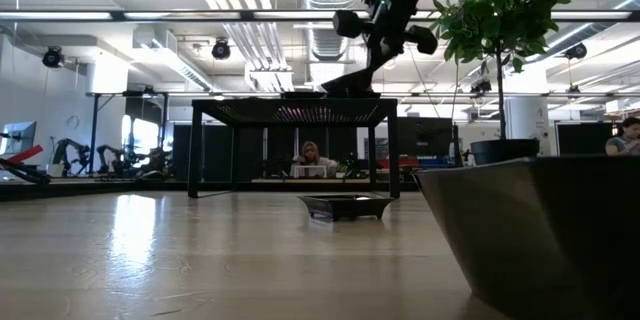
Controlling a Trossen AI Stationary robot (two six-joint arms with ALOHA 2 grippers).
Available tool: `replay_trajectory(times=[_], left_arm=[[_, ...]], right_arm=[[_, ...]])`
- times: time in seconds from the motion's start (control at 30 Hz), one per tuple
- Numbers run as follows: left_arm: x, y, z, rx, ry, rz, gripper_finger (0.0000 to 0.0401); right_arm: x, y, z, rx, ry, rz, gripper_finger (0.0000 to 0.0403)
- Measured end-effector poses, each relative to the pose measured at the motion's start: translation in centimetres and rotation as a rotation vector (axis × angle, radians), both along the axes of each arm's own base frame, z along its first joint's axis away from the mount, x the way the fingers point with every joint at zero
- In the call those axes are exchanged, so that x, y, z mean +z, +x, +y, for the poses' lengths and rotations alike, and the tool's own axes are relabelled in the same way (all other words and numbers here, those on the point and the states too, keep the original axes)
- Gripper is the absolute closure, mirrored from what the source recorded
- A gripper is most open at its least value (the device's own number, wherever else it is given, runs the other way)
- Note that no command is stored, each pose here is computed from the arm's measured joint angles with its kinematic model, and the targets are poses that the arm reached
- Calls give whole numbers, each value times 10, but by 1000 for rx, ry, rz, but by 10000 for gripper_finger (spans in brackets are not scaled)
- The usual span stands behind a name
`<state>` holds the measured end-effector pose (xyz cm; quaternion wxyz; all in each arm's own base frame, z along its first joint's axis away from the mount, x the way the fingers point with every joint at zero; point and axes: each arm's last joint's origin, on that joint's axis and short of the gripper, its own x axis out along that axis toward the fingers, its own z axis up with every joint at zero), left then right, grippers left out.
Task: Pick & Place Mini shaped plates
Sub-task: Stack the distorted square plate on top of the distorted square plates on the shelf
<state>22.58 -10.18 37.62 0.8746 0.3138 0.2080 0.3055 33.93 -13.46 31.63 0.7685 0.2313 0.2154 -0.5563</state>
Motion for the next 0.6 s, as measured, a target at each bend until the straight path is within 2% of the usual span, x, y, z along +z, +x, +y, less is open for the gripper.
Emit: replay_trajectory(times=[0.6], left_arm=[[0,0,0,0,-1,-1,305]], right_arm=[[-1,0,1,26,23,4,390]])
